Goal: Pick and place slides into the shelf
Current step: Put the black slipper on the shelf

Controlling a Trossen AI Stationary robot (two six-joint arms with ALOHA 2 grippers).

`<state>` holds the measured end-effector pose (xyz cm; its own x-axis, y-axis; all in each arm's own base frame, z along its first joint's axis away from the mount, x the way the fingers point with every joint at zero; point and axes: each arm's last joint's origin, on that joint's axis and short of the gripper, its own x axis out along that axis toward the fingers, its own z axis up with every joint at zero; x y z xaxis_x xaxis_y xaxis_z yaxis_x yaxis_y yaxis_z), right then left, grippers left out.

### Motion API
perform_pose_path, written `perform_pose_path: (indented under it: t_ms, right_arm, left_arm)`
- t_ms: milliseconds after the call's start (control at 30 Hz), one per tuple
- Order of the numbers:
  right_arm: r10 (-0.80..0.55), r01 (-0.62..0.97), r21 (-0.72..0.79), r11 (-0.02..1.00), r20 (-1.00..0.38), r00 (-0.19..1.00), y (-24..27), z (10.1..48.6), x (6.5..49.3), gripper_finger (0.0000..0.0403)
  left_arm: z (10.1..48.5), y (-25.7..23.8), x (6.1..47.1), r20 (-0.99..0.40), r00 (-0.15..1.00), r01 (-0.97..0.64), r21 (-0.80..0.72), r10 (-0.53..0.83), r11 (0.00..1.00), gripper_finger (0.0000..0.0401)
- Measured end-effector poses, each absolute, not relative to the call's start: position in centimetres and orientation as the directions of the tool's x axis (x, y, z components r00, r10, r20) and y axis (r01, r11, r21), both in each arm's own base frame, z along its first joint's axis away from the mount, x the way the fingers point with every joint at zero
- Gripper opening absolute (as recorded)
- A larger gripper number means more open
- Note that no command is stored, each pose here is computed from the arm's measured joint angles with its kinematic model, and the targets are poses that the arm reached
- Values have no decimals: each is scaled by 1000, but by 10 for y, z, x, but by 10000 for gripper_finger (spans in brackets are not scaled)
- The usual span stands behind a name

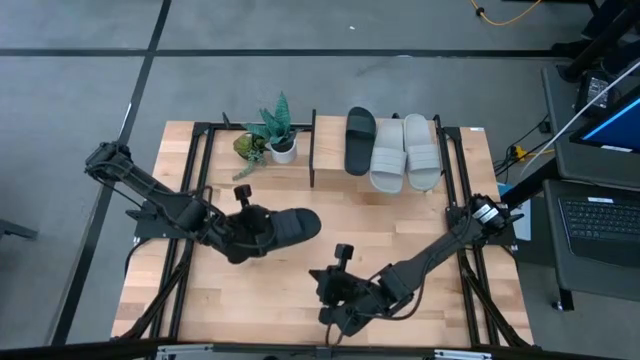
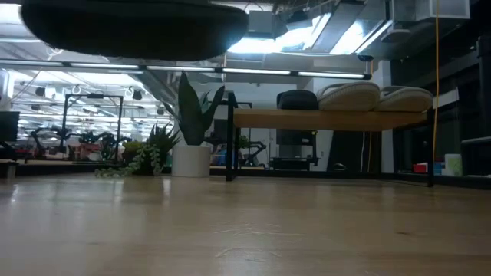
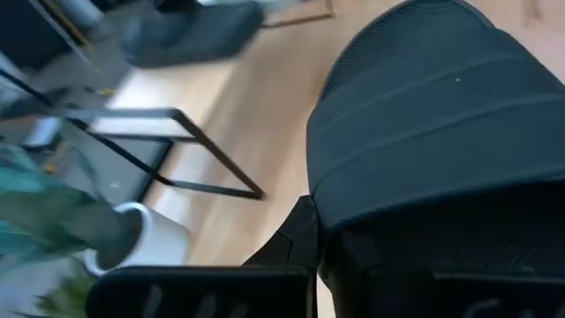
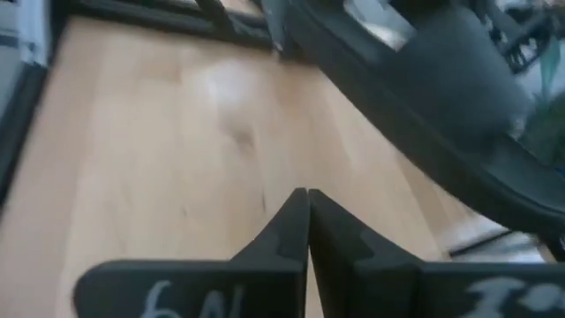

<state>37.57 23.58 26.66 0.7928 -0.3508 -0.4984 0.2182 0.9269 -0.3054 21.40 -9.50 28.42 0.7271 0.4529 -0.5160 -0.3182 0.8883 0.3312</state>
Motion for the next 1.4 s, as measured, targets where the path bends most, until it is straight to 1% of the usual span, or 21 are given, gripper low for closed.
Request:
perform_pose_path:
  t_ms: [167, 333, 400, 500, 633, 733, 967, 1067, 1200, 1300, 1400]
  right_arm:
    - [-312, 178, -320, 931, -438, 843, 242, 275, 381, 12]
    - [-310, 171, -347, 922, -398, 863, 237, 280, 389, 12]
    - [-315, 168, -361, 917, -399, 861, 230, 280, 394, 12]
    - [-272, 105, -375, 921, -427, 863, 221, 280, 401, 12]
    - [-252, 63, -399, 915, -441, 861, 209, 279, 409, 17]
    - [-226, 21, -421, 907, -444, 867, 204, 280, 413, 38]
    - [-213, -8, -493, 870, -391, 895, 200, 287, 419, 120]
    - [-201, -31, -513, 858, -390, 899, 193, 288, 423, 144]
    - [-148, -81, -531, 844, -374, 916, 181, 285, 436, 154]
    - [-153, -86, -568, 819, -359, 921, 175, 281, 443, 154]
    - [-161, -75, -569, 819, -352, 922, 172, 277, 447, 153]
  left_arm:
    - [287, -86, 217, -467, 704, -395, 368, 535, 842, 1]
    - [291, -79, 224, -440, 704, -430, 360, 557, 828, 1]
    - [293, -77, 227, -425, 711, -435, 360, 560, 825, 1]
    - [296, -75, 231, -404, 724, -434, 362, 559, 825, 1]
    - [298, -72, 234, -397, 728, -437, 360, 559, 824, 1]
    - [298, -69, 235, -397, 721, -447, 360, 568, 819, 1]
    - [298, -62, 237, -397, 704, -472, 360, 590, 805, 1]
    - [298, -59, 238, -395, 699, -482, 357, 597, 800, 1]
    - [298, -57, 239, -404, 704, -478, 339, 584, 810, 0]
    - [298, -55, 240, -407, 703, -478, 336, 583, 811, 1]
    - [298, -55, 240, -406, 703, -478, 336, 583, 811, 0]
